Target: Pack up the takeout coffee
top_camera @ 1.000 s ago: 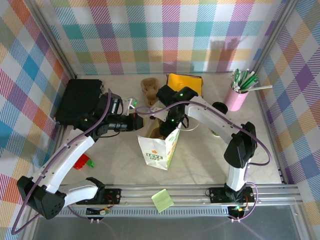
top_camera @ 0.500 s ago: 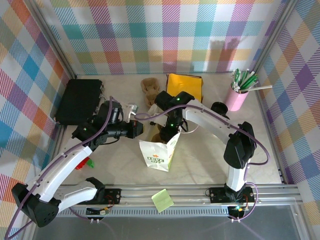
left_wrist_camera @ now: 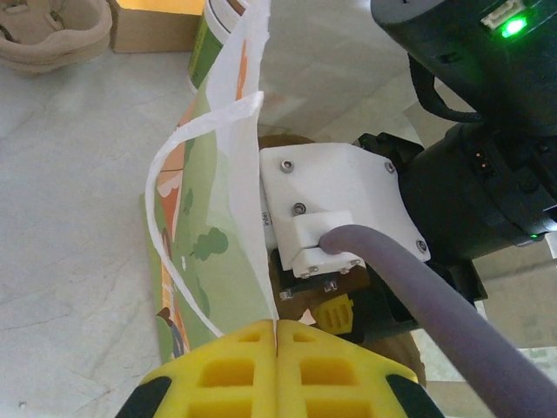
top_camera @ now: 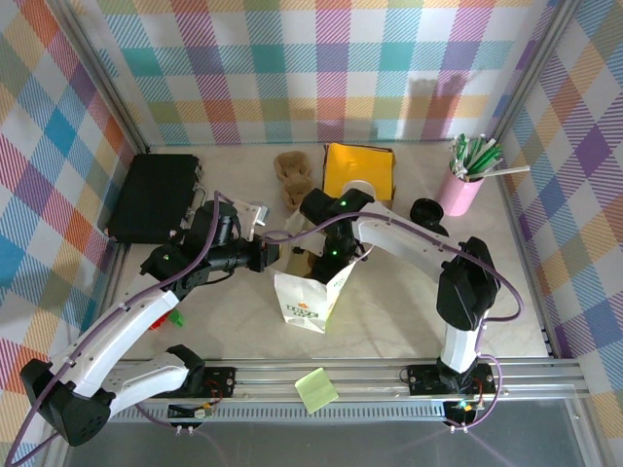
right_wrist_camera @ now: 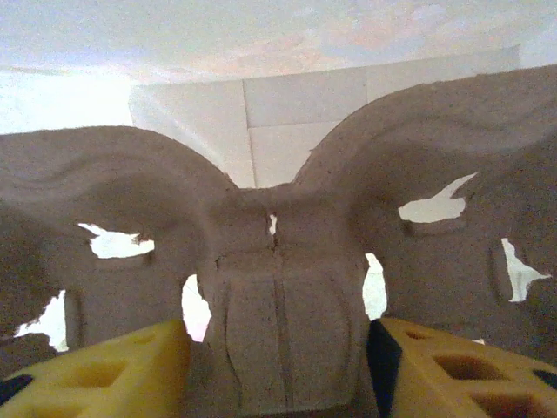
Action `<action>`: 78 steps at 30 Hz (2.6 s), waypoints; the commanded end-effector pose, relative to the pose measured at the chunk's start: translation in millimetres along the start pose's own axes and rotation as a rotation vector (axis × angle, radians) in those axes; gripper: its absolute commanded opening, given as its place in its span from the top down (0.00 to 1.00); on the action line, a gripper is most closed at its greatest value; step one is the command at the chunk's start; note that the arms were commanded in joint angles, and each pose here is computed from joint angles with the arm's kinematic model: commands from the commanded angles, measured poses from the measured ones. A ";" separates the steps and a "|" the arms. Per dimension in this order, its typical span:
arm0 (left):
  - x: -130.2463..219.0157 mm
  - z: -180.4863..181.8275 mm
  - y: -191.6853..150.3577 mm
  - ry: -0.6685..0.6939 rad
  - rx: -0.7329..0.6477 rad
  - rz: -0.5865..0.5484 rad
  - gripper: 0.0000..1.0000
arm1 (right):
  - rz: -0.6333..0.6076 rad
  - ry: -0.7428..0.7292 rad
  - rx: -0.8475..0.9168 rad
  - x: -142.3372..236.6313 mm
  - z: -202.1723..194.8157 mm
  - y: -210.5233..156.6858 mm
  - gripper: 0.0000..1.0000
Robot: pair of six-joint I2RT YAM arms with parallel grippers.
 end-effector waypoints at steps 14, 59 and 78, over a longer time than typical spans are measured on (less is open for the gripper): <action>7.5 0.8 -10.8 0.057 -0.029 0.022 1.00 | -0.439 0.015 -0.094 119.7 23.7 37.3 0.28; 69.3 -13.1 101.7 0.191 -0.124 -0.301 0.39 | -0.796 0.211 -0.840 198.4 -52.1 -0.2 0.19; 84.5 49.4 120.5 0.571 -0.007 -0.406 0.20 | -0.782 0.185 -0.924 195.5 -80.6 -7.1 0.12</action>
Point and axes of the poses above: each hand's point on the last joint's axis, 136 mm out from that joint toward the fingers, its own x axis back along the fingers, its own z axis along the line the jaws close on, y = z × x, the point moved 2 cm from there along x, back along the fingers, and after that the axes turned 11 degrees about -x, right-handed, at the moved point
